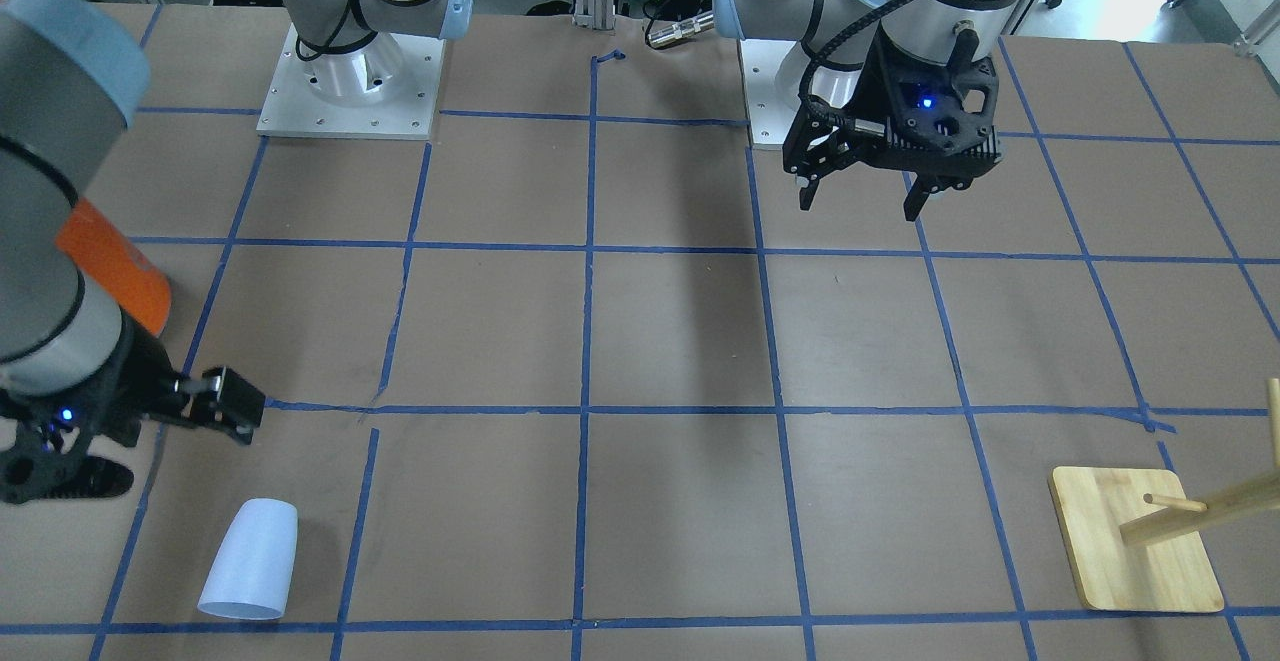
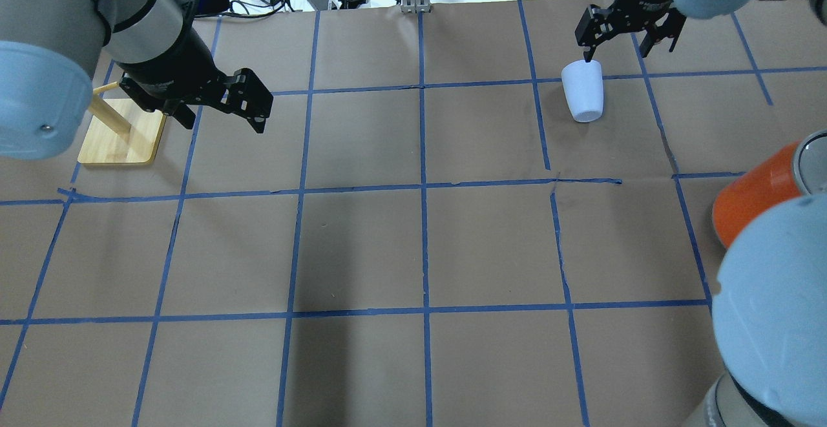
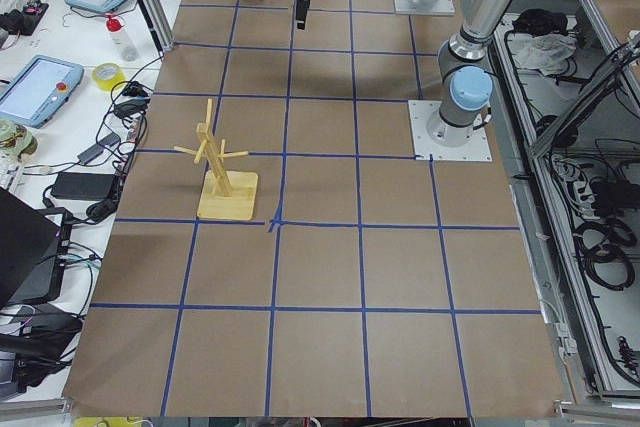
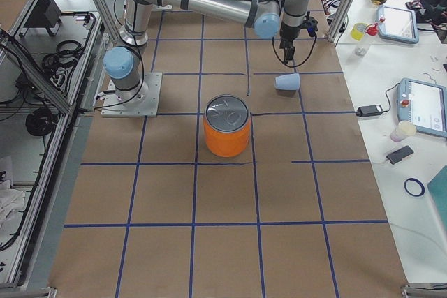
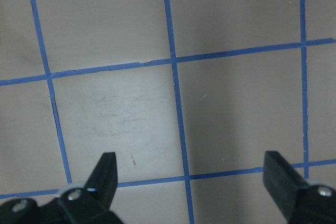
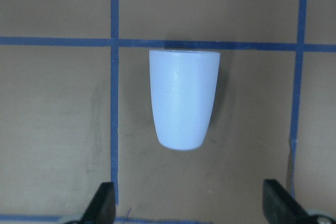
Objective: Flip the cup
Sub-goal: 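Lower the right gripper onto the white cup and close around it, then carry the white cup with the right gripper toward the table center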
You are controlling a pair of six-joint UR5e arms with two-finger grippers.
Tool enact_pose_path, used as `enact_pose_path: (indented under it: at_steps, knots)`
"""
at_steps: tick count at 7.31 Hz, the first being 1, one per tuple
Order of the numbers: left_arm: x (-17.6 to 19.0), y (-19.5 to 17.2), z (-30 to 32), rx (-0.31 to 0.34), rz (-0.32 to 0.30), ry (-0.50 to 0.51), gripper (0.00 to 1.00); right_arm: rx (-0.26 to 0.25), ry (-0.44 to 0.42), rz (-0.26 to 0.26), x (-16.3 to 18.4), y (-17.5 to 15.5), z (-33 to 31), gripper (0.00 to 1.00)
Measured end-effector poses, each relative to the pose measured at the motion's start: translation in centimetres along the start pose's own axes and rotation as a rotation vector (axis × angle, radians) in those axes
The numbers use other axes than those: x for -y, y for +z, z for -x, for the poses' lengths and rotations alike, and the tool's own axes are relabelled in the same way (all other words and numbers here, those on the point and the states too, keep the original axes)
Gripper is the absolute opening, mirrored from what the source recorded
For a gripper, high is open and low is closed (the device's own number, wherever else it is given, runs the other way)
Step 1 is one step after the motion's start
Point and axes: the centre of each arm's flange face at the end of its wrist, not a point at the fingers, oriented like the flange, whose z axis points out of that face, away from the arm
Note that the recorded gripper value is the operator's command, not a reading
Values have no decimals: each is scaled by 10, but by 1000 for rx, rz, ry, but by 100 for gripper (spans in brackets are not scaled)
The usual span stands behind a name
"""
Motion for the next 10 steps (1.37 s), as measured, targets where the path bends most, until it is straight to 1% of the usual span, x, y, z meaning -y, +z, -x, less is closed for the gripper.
enact_pose_path:
  at_steps: [1, 3, 4, 5, 6, 7, 8, 9, 10]
  knots:
    - [0, 1, 0, 0, 1, 0, 100, 27, -20, -9, 10, 40, -2, 100]
    - [0, 2, 0, -1, 2, -1, 100, 26, -38, -20, 19, 100, -8, 99]
    - [1, 2, 0, 0, 1, 0, 100, 21, -43, -27, 22, 121, -10, 64]
    - [0, 3, 0, 0, 0, -1, 100, 19, -48, -32, 24, 137, -10, 40]
    - [0, 3, 0, 0, 0, -1, 100, 19, -53, -37, 26, 143, -10, 30]
    - [0, 4, 0, 0, 0, -1, 100, 20, -66, -44, 27, 143, -9, 29]
    - [0, 4, 0, 0, 0, -1, 100, 28, -113, -58, 28, 137, -4, 29]
    - [0, 4, 0, 0, -1, 0, 100, 57, -206, -85, 27, 122, 15, 29]
    - [0, 4, 0, 0, -2, 0, 100, 97, -339, -112, 24, 106, 53, 29]
